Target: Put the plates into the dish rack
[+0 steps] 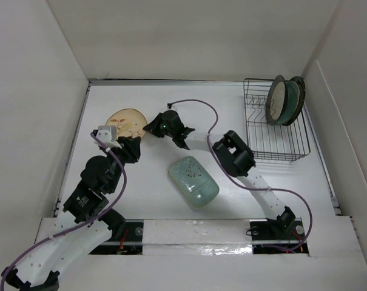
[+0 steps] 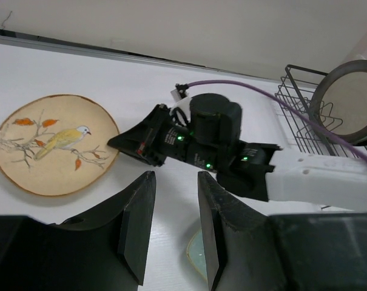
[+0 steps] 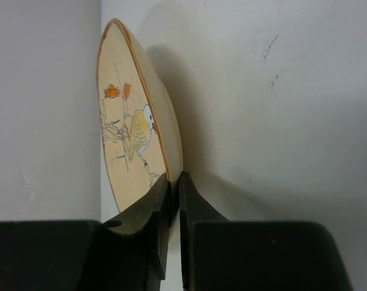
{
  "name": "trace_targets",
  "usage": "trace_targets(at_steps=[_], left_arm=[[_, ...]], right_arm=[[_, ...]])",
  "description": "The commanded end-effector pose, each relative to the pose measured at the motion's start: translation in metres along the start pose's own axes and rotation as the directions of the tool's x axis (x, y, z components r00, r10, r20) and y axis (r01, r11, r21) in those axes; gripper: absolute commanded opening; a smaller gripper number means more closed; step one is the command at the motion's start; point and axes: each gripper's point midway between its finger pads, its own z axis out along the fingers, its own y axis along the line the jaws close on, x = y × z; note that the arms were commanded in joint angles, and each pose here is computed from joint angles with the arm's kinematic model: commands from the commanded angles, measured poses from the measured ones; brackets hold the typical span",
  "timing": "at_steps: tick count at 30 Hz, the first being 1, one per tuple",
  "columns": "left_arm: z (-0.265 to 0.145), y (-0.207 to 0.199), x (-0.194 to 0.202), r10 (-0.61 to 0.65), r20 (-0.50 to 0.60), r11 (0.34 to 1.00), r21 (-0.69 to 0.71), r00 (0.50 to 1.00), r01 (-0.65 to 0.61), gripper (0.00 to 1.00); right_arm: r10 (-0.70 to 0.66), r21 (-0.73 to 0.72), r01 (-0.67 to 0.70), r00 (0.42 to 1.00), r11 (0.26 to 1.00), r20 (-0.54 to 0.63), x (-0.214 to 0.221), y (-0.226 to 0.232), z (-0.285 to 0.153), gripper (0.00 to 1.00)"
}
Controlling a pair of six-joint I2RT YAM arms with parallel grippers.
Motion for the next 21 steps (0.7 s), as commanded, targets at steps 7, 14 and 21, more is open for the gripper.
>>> trace_targets(at_steps=[7,14,21], left_arm=[[0.000,-0.001,-0.012,-0.006,0.036,1.000,0.000,0.999,0.006,0.32],[-0.001,-0.008,-0.011,-0.007,0.027,0.999,0.037,1.000,0.006,0.33],[-0.002,-0.015,-0.010,-0.010,0.022,0.997,0.078,1.000,0.008,0.33]], right_arm=[[-0.129,-0.276,0.249,0.913,0.928,0.388,-0.153,0.146,-0.125,0.00],[-0.180,-0.164,0.306,0.833,0.938,0.524,-0.221,0.125,-0.209,0.00],[-0.331,0.108,0.363,0.633,0.925,0.700,-0.321,0.103,-0.330,0.00]])
